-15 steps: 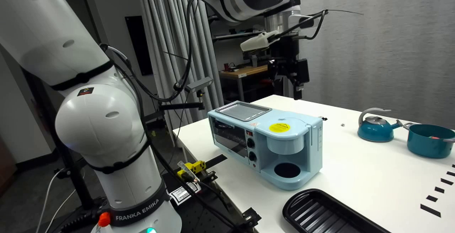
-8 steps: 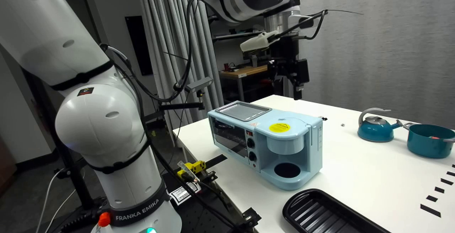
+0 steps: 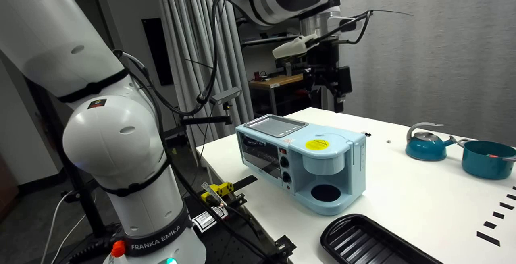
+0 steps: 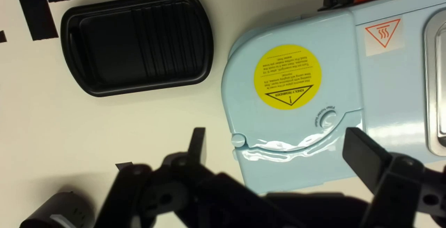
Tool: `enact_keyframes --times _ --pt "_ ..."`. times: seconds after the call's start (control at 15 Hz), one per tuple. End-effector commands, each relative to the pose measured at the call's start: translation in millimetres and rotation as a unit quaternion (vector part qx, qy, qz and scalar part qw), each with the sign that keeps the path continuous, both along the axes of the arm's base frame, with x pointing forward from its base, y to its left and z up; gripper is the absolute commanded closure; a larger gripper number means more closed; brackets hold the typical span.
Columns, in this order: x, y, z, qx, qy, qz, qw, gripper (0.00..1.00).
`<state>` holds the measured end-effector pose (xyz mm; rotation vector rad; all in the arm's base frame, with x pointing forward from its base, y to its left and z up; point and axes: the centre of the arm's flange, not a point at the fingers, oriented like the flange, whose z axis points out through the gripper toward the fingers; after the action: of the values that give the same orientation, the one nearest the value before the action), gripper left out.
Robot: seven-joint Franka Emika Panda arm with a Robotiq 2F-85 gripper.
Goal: Push the button on the breakfast maker to open the chamber
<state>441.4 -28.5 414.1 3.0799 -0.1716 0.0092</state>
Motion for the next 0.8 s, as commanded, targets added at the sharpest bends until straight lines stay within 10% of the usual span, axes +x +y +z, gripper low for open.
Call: enact_keyframes --times 0.0,0.73 --pt "0.1 0.3 0.0 0.001 0.000 0.002 1.0000 0.00" --pt "1.7 0.1 -0.7 0.004 -0.008 0.030 0.9995 0.00"
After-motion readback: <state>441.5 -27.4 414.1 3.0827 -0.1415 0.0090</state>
